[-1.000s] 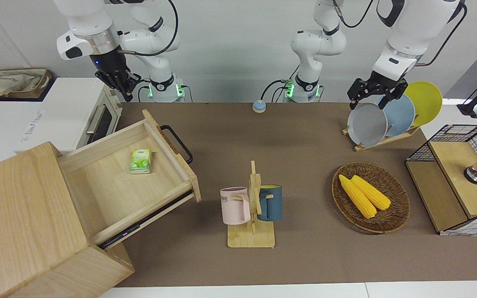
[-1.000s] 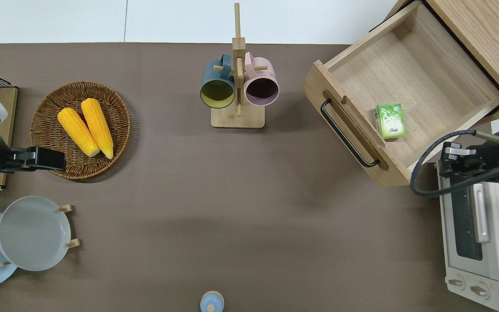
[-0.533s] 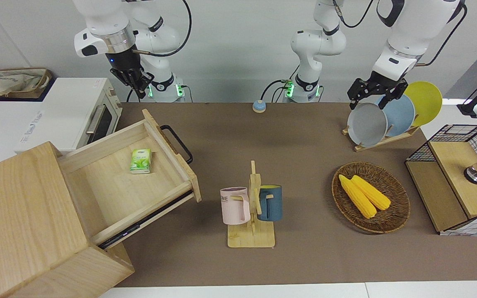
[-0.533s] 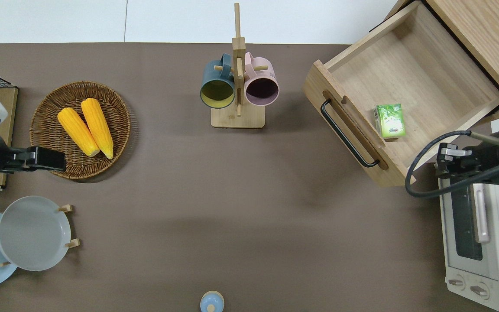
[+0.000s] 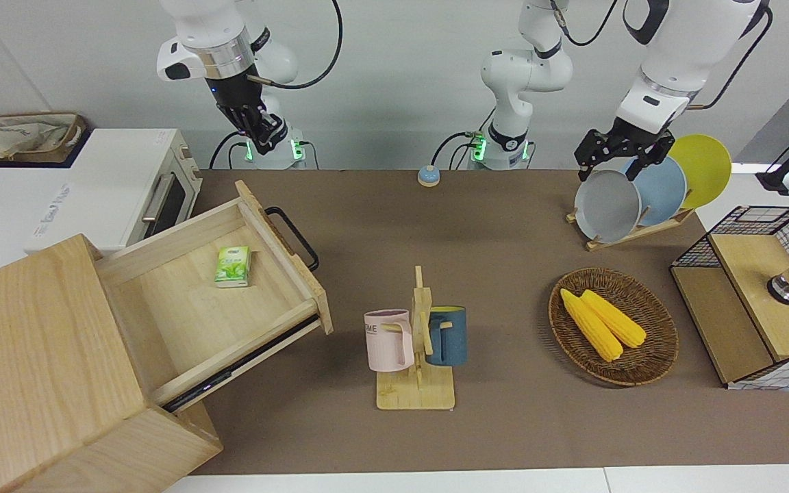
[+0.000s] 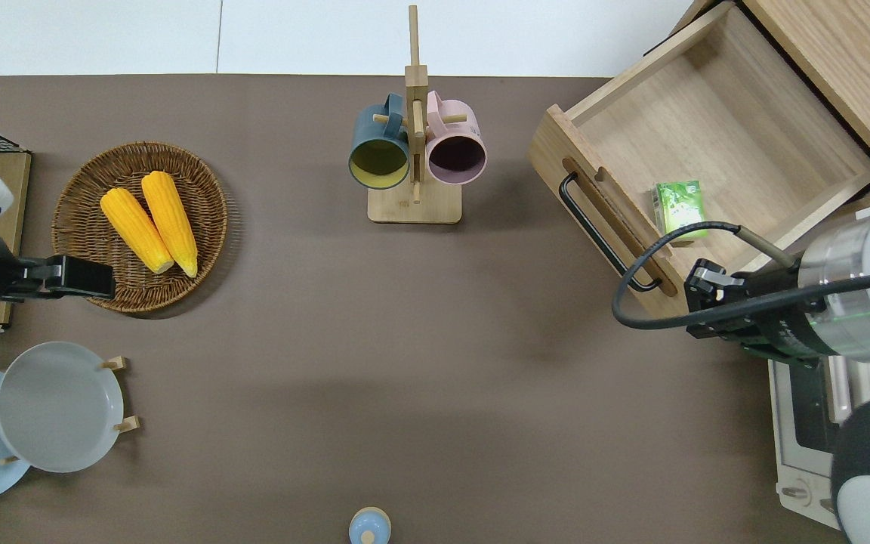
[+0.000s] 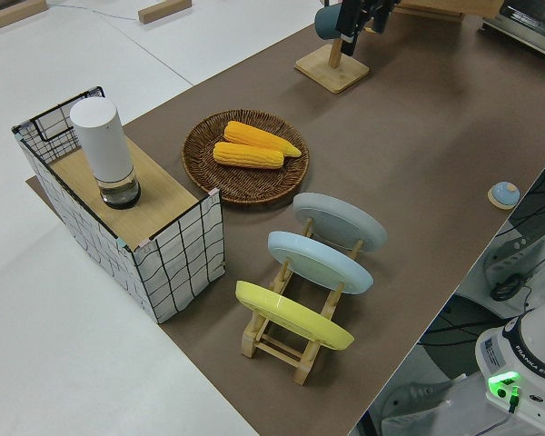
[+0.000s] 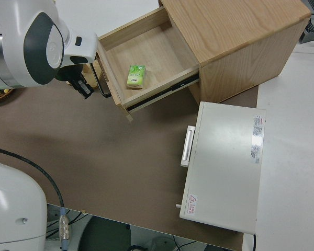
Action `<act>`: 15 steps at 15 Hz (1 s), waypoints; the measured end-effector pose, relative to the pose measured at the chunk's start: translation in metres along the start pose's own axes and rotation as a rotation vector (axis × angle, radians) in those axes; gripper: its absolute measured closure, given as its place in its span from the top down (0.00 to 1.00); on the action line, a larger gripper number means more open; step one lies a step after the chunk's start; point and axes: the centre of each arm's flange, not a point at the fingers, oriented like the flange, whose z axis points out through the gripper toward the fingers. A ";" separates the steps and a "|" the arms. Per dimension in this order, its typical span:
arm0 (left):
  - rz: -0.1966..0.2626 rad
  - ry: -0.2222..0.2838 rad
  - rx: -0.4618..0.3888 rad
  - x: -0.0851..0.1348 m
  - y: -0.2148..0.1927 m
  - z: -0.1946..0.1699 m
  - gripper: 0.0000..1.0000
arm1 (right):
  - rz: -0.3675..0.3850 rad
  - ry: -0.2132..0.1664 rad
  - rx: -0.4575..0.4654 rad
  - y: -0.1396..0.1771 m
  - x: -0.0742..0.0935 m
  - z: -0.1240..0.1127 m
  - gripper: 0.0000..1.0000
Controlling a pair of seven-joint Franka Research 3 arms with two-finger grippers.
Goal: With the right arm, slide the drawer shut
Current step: 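Move the right gripper up to the front edge of the open drawer, then push the drawer front with the right gripper away from the robot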
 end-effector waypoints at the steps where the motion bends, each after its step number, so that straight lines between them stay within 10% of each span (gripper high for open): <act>1: 0.000 0.000 0.000 0.000 0.000 0.000 1.00 | 0.024 -0.003 -0.006 -0.007 -0.008 0.004 0.01; 8: 0.000 0.000 0.000 0.000 0.000 0.000 0.99 | 0.172 0.008 0.003 -0.061 -0.049 0.058 0.01; 15: 0.000 0.000 0.000 0.000 0.000 0.000 1.00 | 0.270 0.020 0.039 -0.085 -0.040 0.114 0.01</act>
